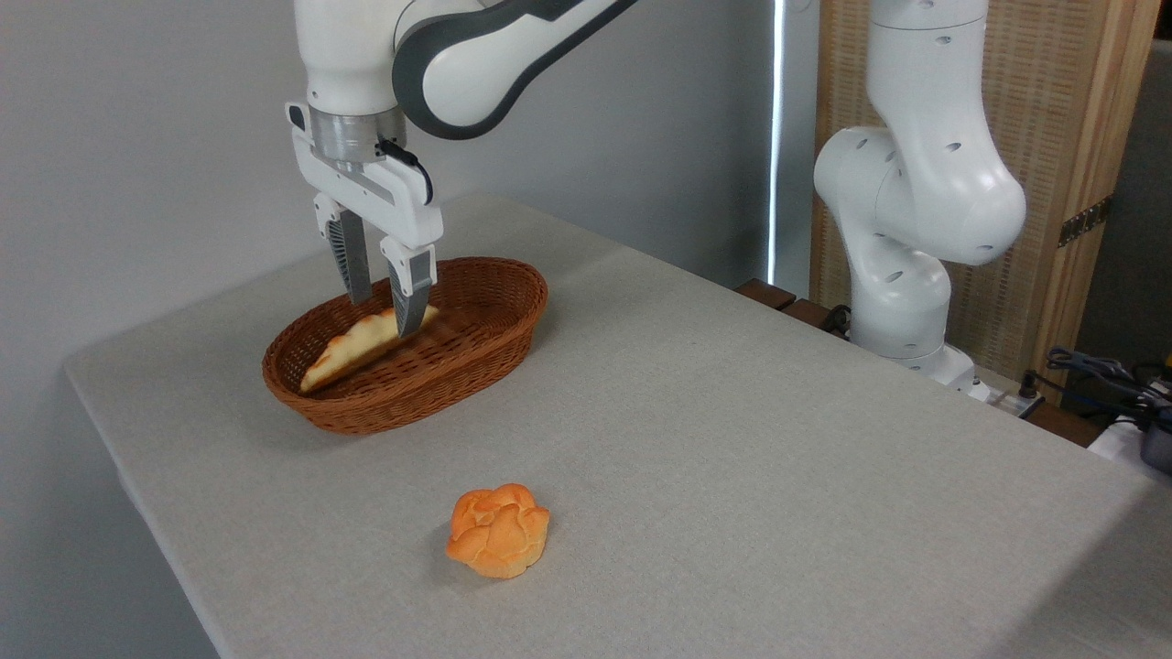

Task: Put bread into the basket

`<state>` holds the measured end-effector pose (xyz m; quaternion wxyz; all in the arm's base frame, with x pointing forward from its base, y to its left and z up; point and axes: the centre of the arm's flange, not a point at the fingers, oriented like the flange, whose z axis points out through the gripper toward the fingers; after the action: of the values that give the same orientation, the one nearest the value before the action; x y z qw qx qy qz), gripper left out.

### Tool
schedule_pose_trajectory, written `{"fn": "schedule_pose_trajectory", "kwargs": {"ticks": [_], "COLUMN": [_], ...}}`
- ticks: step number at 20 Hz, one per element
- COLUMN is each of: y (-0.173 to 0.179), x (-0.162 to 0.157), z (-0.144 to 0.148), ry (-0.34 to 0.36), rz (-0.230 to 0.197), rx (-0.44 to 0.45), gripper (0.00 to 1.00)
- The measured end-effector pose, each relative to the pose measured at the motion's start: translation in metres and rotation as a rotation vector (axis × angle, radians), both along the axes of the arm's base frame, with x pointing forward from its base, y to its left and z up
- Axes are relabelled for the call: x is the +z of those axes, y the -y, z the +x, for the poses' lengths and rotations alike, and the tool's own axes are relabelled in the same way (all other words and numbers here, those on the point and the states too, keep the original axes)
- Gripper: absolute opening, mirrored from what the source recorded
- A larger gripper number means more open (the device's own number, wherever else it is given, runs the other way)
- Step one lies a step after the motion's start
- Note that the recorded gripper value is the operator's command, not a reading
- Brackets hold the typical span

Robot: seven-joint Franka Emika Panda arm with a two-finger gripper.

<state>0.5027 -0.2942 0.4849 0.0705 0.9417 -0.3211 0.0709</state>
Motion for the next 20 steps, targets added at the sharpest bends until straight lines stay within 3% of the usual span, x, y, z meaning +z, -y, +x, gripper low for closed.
{"fn": "schedule_pose_trajectory", "kwargs": {"ticks": [4, 10, 15, 20], "y": [-0.013, -0.113, -0.178, -0.188], "x": [0.021, 0.081, 0.109, 0.102], "z": [-0.003, 0.006, 0.025, 0.042], "ry": [0.013, -0.09, -0.062, -0.072], "rz": [0.023, 0.098, 0.127, 0.128], "rx": [-0.05, -0.215, -0.168, -0.148], "gripper": [1.0, 1.0, 1.0, 1.0]}}
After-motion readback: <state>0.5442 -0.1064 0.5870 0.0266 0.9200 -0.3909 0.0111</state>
